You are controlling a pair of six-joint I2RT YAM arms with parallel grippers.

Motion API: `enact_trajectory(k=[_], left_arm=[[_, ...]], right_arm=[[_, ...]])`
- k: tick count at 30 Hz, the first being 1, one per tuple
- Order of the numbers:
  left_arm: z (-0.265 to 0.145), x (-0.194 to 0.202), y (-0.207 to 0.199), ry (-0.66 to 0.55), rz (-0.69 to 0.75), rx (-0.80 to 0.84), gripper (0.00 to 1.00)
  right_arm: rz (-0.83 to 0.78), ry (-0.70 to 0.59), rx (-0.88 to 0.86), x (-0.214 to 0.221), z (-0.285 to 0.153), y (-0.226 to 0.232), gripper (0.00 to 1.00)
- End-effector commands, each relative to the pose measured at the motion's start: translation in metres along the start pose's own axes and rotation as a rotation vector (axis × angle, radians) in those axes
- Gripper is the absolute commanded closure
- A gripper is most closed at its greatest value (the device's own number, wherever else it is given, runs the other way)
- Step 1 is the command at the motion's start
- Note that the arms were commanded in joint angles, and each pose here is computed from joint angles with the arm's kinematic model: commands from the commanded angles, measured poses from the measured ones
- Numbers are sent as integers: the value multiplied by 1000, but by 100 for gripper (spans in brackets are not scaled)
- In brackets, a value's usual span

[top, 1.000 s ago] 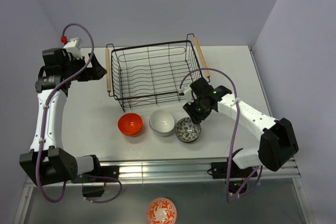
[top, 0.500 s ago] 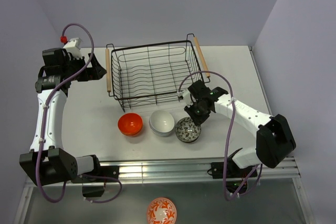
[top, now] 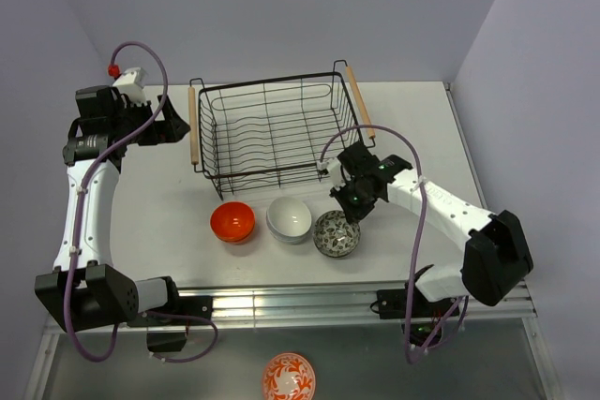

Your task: Load the bowls into the dish rack

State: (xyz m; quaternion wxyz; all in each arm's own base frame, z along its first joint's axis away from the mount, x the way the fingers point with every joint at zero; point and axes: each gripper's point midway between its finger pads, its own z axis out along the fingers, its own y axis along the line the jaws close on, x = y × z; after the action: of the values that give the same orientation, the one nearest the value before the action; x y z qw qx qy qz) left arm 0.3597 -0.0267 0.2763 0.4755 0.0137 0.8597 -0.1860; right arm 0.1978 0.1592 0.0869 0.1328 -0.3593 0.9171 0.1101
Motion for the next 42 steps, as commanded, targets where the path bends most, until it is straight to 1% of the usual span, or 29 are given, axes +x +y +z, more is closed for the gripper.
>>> enact_trajectory(k=[1, 4, 6, 8, 9, 10, 11, 12, 13, 14, 15, 16, 18, 19, 22, 24, 25, 28, 31, 32, 35, 39, 42], left_arm=[[-12, -19, -12, -63, 45, 29, 1], [-20, -30, -17, -96, 56, 31, 0], [-24, -34, -20, -97, 60, 36, 0], [-34, -48, -31, -117, 79, 72, 1], [-37, -47, -43, -98, 77, 133, 0], [-41, -51, -52, -97, 85, 175, 1], [-53, -65, -67, -125, 113, 231, 0], [-59, -67, -85, -118, 117, 333, 0], [-66, -73, -97, -129, 122, 386, 0], [-75, -84, -112, -152, 124, 426, 0], [-77, -92, -120, -172, 136, 435, 1], [-84, -98, -145, -186, 177, 486, 0], [-85, -99, -174, -177, 204, 567, 1], [-89, -98, -192, -162, 183, 630, 1], [-85, -91, -222, -96, 143, 781, 1], [-80, -81, -237, -65, 147, 827, 1], [-77, -69, -253, -26, 156, 873, 0], [-65, -44, -276, 62, 164, 921, 1], [-61, -32, -290, 101, 148, 959, 0], [-56, -32, -293, 94, 144, 960, 0], [-52, -23, -302, 133, 109, 986, 1], [-36, -2, -308, 219, 55, 954, 0], [-31, 8, -311, 249, 23, 956, 0]], right_arm=[[-33, -139, -42, -27, -34, 13, 100], [-61, -205, -81, -37, -52, 22, 100], [-76, -268, -100, -43, -69, 26, 100], [-92, -352, -99, -55, -90, 28, 100], [-86, -387, -103, -60, -99, 27, 100], [-92, -445, -109, -73, -117, 29, 100], [-92, -481, -123, -79, -129, 30, 100], [-75, -504, -128, -84, -139, 25, 100], [-83, -562, -112, -98, -160, 22, 100], [-83, -587, -100, -106, -168, 18, 100], [-83, -647, -78, -118, -186, 12, 100], [-84, -685, -63, -125, -195, 9, 100], [-94, -771, -23, -146, -220, 2, 100], [-91, -781, -11, -154, -222, -2, 100], [-109, -892, 25, -181, -249, -8, 100], [-105, -938, 30, -193, -262, -8, 100], [-100, -942, 23, -200, -262, -9, 100], [-98, -972, -14, -213, -269, -5, 100], [-90, -979, -37, -219, -270, -3, 100], [-91, -982, -45, -219, -271, -1, 100], [-92, -970, -74, -220, -268, 3, 100], [-103, -961, -93, -220, -266, 7, 100], [-110, -959, -96, -219, -266, 10, 100]])
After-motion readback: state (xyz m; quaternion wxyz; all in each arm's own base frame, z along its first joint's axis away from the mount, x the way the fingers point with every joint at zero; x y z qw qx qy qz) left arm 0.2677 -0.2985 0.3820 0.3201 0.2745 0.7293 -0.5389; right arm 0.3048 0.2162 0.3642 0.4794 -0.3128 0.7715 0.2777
